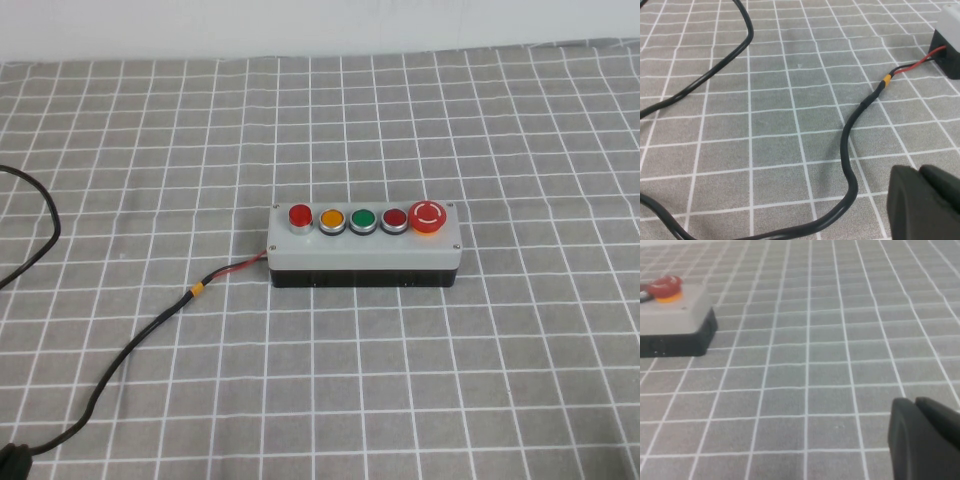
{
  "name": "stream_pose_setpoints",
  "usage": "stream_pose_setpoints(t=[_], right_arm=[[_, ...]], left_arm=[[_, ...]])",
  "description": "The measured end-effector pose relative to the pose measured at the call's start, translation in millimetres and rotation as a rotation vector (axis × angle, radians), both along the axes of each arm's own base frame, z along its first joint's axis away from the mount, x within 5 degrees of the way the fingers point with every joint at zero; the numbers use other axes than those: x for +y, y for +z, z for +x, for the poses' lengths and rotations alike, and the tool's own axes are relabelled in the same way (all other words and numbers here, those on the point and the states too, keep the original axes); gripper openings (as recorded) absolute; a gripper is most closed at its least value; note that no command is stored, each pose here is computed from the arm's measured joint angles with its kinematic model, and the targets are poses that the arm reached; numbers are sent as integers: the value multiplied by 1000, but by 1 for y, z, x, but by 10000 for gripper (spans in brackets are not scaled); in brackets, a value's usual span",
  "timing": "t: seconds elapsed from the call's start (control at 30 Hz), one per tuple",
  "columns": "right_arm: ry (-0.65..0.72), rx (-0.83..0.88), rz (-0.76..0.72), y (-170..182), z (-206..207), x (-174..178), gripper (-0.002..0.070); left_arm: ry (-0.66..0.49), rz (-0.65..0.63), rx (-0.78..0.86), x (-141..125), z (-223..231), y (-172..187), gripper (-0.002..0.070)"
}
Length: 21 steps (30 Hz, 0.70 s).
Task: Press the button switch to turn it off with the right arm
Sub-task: 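Press the lit red button on the button box to turn it off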
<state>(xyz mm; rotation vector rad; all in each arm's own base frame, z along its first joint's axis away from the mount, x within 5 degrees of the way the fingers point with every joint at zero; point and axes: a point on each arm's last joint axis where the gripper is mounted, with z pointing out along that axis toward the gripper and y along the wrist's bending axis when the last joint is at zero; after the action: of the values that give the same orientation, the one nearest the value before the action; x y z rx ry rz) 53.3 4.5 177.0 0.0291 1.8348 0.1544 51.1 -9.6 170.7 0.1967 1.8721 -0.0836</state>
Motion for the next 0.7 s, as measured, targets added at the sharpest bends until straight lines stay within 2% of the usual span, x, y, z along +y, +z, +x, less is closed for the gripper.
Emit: stream_pose_setpoints(t=[0.13, 0.7], right_arm=[[-29, 23, 42, -3, 0, 0, -16], [-34, 39, 59, -5, -1, 0, -16]], left_arm=[[0, 0, 2, 0, 0, 0, -3], [0, 0, 2, 0, 0, 0, -3]])
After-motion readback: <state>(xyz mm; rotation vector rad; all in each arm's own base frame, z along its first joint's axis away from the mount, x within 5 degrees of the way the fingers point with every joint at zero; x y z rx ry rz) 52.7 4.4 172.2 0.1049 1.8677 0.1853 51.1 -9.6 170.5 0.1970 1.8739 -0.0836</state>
